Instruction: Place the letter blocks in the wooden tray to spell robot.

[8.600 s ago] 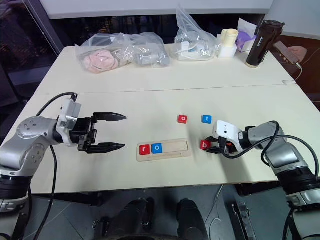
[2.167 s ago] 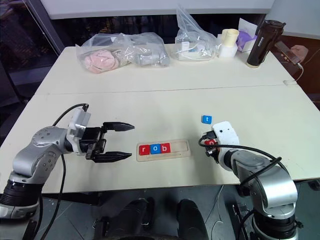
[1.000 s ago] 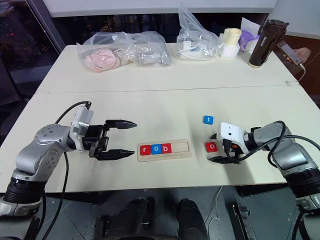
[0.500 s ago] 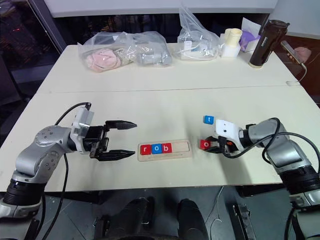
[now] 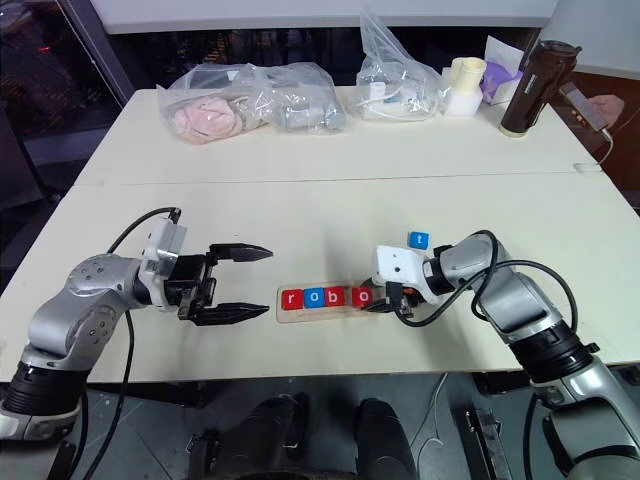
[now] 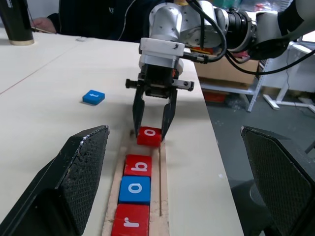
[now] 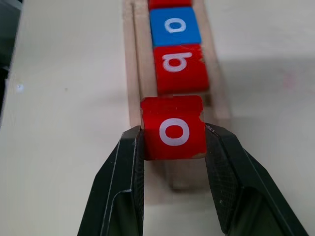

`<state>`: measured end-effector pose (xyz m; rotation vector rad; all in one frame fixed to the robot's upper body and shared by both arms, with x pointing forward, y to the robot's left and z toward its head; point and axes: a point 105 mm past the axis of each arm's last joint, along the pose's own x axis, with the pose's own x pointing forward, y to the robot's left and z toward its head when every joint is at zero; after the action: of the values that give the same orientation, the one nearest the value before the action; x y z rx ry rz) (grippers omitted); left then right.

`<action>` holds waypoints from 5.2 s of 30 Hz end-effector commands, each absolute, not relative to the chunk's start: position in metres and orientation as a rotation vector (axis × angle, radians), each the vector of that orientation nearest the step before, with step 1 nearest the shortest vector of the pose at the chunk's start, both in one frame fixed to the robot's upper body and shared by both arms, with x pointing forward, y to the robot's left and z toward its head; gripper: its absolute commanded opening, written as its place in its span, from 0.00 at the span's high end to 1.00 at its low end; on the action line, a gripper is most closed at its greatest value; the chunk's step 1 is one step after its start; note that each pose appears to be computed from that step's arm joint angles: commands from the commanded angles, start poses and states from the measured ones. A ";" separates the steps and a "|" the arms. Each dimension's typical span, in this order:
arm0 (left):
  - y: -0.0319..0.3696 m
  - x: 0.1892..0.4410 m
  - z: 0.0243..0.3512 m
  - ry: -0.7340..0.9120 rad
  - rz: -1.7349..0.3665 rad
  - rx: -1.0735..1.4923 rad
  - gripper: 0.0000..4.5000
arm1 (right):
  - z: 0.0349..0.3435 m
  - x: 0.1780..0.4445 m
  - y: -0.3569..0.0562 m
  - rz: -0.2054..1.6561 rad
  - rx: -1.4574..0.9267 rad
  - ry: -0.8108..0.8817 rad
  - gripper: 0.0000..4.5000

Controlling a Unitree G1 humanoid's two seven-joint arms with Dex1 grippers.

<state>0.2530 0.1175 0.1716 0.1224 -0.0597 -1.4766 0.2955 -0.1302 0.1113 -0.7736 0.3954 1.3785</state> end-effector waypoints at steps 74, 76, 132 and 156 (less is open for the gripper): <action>0.112 0.252 0.181 -0.103 -1.474 0.140 0.00 | 0.126 0.322 -0.127 1.295 -0.805 0.317 0.01; 0.112 0.252 0.180 -0.103 -1.475 0.141 0.00 | 0.129 0.318 -0.126 1.312 -0.791 0.317 0.01; 0.108 0.253 0.180 -0.113 -1.469 0.129 0.00 | 0.163 0.368 -0.189 0.771 -0.685 0.256 0.01; 0.105 0.256 0.179 -0.119 -1.476 0.134 0.00 | 0.116 0.358 -0.193 -0.002 -0.086 0.583 0.01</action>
<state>0.2561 0.1061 0.1721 0.1106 -0.0798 -1.4736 0.3598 -0.1916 0.1116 -0.1117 0.5980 0.0146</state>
